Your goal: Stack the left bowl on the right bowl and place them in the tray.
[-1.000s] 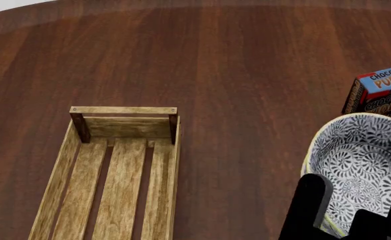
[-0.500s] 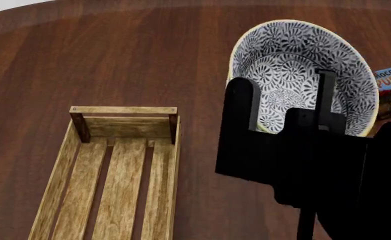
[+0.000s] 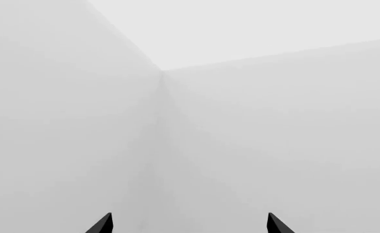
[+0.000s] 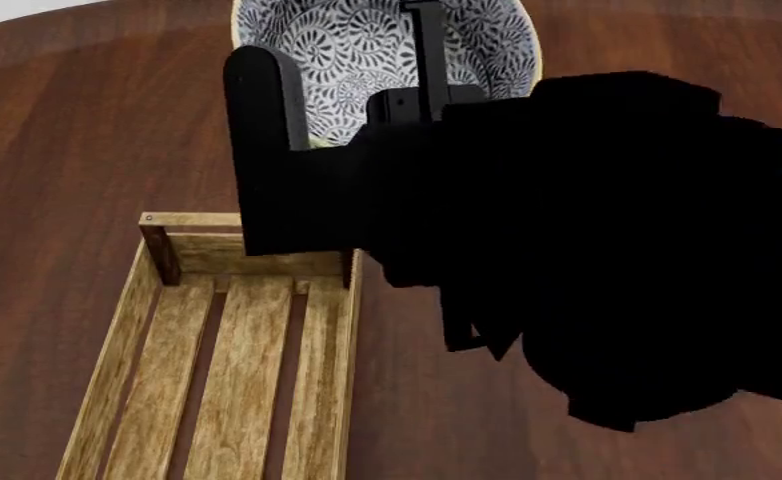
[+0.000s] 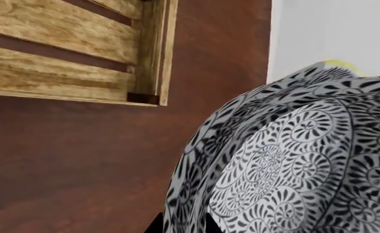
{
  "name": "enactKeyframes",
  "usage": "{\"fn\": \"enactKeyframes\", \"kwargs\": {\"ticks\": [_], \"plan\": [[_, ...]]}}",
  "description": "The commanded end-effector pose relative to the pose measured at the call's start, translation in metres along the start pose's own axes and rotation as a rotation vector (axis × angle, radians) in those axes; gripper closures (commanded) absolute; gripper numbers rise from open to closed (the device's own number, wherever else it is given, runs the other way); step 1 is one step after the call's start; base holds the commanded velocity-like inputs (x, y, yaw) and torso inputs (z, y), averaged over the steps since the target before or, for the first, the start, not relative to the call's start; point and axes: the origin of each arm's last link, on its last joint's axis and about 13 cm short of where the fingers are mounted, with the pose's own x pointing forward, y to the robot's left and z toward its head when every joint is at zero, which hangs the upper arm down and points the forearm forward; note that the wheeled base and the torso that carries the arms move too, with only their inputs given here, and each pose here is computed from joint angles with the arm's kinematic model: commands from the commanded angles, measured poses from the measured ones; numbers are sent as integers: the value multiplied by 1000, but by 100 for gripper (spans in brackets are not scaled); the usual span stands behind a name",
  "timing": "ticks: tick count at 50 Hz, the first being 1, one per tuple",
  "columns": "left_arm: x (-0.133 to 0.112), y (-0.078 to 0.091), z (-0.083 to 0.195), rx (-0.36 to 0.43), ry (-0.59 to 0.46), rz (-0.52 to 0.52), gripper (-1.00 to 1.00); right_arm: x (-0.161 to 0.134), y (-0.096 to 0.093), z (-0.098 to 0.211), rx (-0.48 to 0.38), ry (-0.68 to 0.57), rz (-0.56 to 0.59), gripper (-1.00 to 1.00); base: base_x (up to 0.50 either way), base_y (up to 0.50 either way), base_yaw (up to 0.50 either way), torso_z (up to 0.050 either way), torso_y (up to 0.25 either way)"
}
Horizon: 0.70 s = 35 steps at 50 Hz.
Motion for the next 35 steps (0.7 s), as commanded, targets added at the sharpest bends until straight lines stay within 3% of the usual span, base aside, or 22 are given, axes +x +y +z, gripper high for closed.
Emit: {"fn": "enactKeyframes", "kwargs": {"ticks": [1,15,35], "plan": [[0,0,0,6,-1,0,-100,10,-23,35,-139,-98,-59,100,0,0,0,0,0],[0,0,0,5,-3,0,-100,29,-15,68,-204,-206,-16,100,0,0,0,0,1],[2,0,1,4,-1,9,-100,54,10,98,-288,-234,101,100,0,0,0,0,1]]}}
